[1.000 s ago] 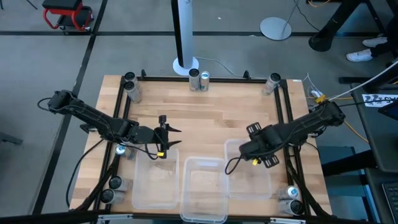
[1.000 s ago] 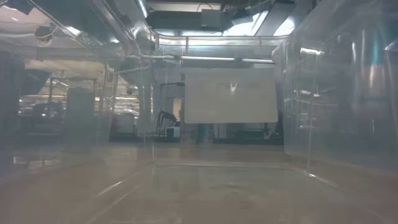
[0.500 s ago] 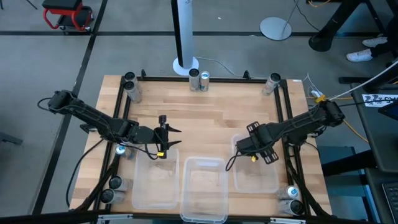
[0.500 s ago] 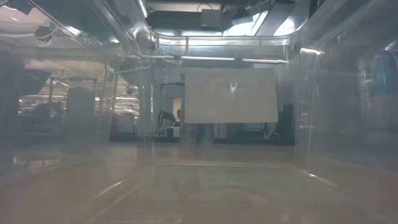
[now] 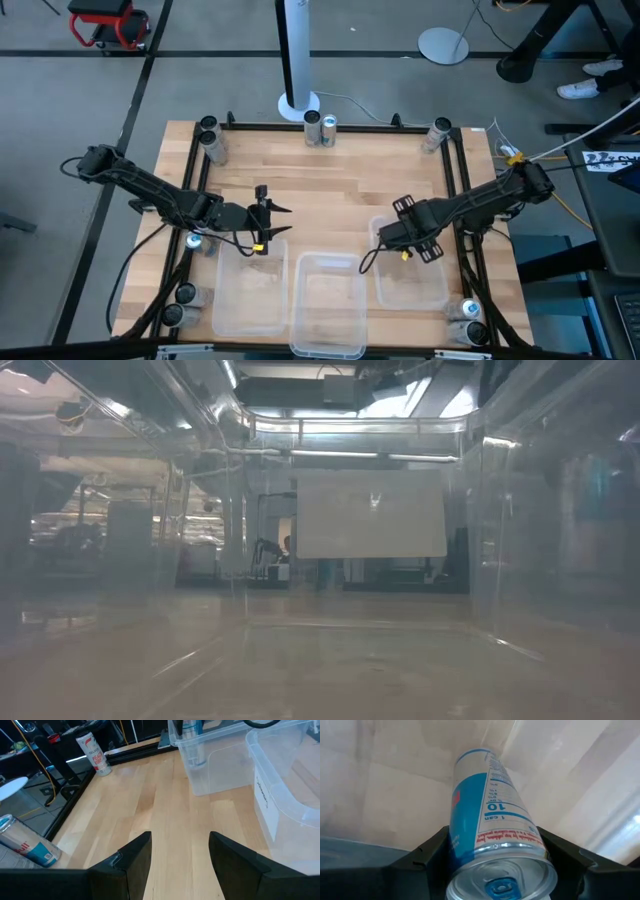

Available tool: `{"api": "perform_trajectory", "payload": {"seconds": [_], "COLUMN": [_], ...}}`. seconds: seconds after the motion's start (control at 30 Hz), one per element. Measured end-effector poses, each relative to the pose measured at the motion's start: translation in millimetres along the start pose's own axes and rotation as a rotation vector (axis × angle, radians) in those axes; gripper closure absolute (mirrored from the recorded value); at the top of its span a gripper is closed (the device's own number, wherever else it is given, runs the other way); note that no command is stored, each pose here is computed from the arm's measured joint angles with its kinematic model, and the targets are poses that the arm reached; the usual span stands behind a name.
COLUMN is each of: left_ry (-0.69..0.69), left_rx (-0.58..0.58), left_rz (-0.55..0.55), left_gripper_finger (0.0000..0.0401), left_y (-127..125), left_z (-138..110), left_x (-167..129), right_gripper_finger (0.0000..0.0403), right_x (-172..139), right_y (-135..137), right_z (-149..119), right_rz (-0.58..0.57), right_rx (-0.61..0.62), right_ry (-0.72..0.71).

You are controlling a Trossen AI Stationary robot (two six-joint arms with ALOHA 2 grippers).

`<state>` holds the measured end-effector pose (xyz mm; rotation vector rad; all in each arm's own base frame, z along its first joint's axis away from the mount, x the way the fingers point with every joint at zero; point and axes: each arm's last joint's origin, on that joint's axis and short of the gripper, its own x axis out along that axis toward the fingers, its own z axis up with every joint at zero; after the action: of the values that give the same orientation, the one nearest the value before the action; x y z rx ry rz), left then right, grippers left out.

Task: Sort soda cans
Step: Put the top right blue soda can into the right transparent bin, then put the top blue soda can into the right transparent bin

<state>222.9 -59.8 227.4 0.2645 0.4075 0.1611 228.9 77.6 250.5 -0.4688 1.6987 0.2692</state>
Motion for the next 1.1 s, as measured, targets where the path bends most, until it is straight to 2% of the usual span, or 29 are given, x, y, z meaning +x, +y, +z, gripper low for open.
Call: {"api": "perform_trajectory", "payload": {"seconds": [0.33,0.67,0.83,1.1], "left_ry": [0.006,0.008,0.008,0.009], "left_rx": [0.004,0.003,0.000,0.001], "left_rz": [-0.001,-0.001,-0.001,-0.001], "left_gripper_finger": [0.0213,0.0213,0.0213,0.0213], "left_y": [0.0,-0.1,-0.1,-0.1], "left_z": [-0.5,-0.7,-0.8,-0.8], "left_x": [0.0,0.0,0.0,0.0], "right_gripper_finger": [0.0158,0.0099,0.0081,0.0082], "right_x": [20.0,19.7,0.3,-49.5], "right_y": [2.8,2.8,0.7,-5.3], "right_z": [-3.2,-1.2,1.8,-0.3], "right_rz": [0.012,0.020,0.024,-0.020], "right_rx": [-0.005,-0.007,-0.015,-0.009], "right_ry": [0.037,0.020,-0.022,-0.099]}}
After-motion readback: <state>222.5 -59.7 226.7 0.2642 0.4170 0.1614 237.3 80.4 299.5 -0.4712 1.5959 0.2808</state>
